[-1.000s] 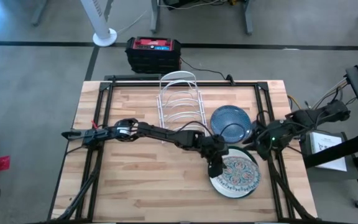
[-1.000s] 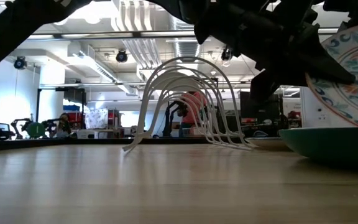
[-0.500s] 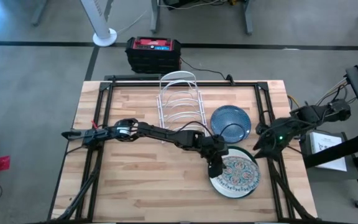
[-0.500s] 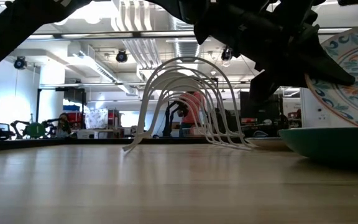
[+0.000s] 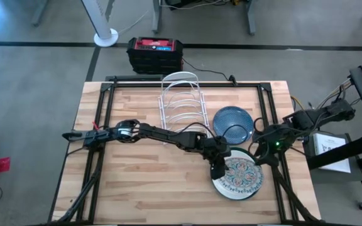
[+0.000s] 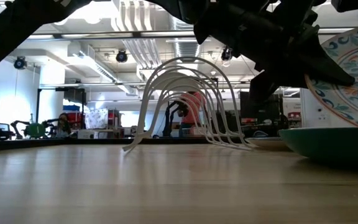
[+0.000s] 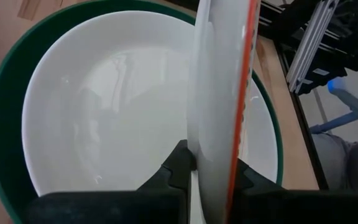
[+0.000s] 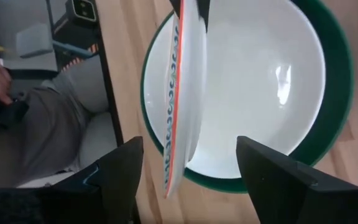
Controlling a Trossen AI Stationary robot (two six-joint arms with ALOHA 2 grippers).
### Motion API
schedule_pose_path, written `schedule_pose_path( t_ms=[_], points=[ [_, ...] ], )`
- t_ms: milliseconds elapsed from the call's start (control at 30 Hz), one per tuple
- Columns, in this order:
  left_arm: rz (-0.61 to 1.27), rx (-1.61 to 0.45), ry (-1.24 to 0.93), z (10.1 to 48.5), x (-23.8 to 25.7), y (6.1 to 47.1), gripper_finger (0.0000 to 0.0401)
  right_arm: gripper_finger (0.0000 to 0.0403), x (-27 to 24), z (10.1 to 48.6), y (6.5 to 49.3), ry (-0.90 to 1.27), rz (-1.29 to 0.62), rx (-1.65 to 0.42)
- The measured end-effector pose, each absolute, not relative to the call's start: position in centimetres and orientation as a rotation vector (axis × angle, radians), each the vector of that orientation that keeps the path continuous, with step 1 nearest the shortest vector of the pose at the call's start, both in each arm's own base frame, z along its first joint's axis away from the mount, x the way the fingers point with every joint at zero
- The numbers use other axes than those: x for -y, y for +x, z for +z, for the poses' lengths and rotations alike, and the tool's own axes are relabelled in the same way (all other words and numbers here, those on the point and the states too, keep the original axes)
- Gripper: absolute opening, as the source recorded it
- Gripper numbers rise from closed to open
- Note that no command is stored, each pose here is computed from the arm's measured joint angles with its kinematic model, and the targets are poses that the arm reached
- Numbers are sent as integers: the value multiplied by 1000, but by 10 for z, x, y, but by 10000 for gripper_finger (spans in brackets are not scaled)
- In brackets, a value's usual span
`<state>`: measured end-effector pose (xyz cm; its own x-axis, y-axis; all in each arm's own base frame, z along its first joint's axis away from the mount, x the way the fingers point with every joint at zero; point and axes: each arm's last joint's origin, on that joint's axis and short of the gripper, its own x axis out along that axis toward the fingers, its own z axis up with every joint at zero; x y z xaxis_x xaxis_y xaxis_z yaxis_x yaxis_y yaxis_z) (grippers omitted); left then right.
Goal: Sort dishes
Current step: Put the white patterned plate into the dish rack
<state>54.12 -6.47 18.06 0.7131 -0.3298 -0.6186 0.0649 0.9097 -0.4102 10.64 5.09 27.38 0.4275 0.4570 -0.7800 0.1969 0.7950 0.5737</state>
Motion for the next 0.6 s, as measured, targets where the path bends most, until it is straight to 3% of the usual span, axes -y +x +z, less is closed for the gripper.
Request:
schedule_pose_path(
  t_ms=[600],
  points=[
    [-217,-745,-373,181,64,541,16,247,-69,259,133,572,150,-1206]
  ],
)
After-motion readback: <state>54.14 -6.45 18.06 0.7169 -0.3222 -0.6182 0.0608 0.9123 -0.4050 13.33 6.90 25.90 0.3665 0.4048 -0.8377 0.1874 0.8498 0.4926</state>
